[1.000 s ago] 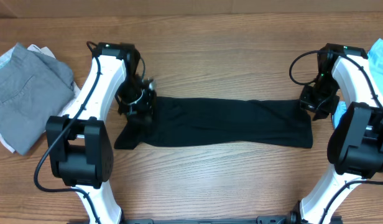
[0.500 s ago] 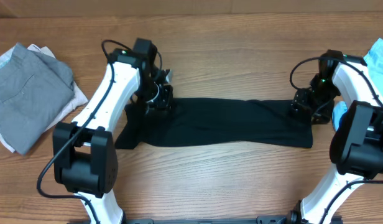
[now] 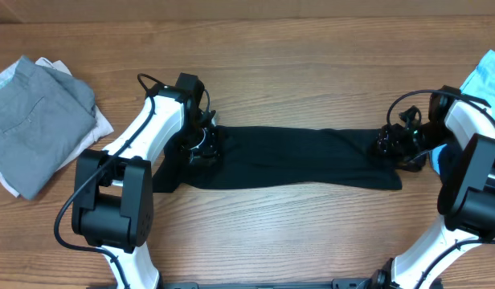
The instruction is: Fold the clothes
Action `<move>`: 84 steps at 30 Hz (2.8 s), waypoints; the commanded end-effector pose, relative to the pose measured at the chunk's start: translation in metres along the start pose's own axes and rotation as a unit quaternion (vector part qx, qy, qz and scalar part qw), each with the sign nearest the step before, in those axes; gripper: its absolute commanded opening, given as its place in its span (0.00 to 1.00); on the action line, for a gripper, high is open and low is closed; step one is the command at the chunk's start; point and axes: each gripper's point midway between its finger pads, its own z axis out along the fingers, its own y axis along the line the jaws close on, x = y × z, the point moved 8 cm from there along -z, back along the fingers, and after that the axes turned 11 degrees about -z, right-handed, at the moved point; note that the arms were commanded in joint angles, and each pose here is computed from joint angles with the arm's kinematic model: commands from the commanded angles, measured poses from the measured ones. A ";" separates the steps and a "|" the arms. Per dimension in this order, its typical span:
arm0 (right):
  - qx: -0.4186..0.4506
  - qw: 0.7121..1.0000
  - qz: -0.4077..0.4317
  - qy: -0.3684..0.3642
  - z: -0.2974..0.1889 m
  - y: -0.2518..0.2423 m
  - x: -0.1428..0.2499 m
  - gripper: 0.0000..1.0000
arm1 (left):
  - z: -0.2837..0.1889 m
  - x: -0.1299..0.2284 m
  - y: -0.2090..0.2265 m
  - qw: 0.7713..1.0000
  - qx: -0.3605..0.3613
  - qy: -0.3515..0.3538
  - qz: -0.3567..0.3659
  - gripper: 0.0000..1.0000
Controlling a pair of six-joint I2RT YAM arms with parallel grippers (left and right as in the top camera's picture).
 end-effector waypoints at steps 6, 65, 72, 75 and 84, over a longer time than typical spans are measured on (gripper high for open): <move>-0.035 0.999 -0.016 0.002 0.008 0.004 0.002 0.11 | 0.004 0.000 0.001 1.000 -0.001 0.004 -0.008 0.30; 0.063 0.944 -0.323 0.010 0.032 0.251 0.016 0.39 | -0.042 -0.017 0.017 0.999 0.015 -0.015 -0.037 0.30; 0.214 0.958 -0.143 -0.124 -0.052 0.204 0.001 0.42 | -0.042 -0.018 0.017 0.999 0.016 -0.016 -0.035 0.31; 0.226 0.963 -0.117 -0.092 -0.044 0.182 0.003 0.42 | -0.042 -0.018 0.017 0.999 0.015 -0.016 -0.035 0.31; 0.109 0.981 -0.161 0.014 0.047 0.175 0.042 0.42 | -0.042 -0.017 0.017 0.999 0.015 -0.015 -0.035 0.31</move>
